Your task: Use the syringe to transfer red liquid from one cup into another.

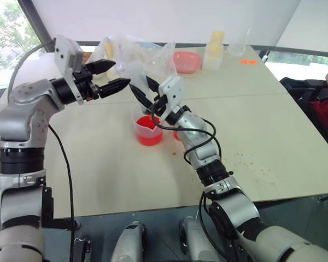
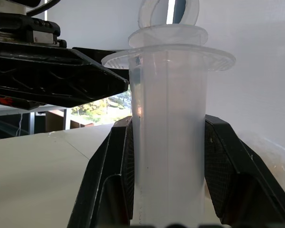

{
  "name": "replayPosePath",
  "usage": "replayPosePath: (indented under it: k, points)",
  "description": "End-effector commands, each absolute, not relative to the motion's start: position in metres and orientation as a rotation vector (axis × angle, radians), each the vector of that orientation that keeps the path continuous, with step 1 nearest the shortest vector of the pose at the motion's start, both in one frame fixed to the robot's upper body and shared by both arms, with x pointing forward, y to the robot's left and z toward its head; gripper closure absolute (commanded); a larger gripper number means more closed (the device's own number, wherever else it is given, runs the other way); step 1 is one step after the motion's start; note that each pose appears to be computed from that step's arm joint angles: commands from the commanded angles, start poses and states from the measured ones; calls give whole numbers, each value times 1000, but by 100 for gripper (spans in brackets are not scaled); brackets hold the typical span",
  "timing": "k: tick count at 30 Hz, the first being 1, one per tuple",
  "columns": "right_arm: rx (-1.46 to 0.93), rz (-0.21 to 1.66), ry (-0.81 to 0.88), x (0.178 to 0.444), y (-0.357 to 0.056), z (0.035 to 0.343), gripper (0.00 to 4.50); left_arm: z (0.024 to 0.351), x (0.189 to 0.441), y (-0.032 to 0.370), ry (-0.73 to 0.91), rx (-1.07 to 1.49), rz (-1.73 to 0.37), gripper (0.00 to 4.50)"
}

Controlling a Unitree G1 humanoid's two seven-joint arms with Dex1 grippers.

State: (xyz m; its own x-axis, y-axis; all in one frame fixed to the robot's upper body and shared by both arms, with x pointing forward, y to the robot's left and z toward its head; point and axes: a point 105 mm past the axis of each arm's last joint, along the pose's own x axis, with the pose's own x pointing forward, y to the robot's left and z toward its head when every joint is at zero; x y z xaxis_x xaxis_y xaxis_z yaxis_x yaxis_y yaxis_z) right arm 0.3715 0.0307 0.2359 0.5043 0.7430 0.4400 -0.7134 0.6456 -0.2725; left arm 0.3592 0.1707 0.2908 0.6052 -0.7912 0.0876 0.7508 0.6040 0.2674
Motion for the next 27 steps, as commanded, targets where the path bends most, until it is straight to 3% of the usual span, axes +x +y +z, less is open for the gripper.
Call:
replayPosePath:
  k: [1, 7, 17, 27]
  points:
    - [-90, 910, -553, 369, 40, 233, 311, 314, 337, 177, -248, 269, -970, 60]
    - [-79, 911, -544, 369, 40, 231, 311, 313, 331, 189, -234, 291, -941, 60]
    - [-76, 922, -546, 367, 44, 231, 311, 323, 357, 182, -337, 347, -846, 60]
    - [-75, 915, -559, 362, 43, 232, 311, 311, 381, 167, -318, 435, -819, 60]
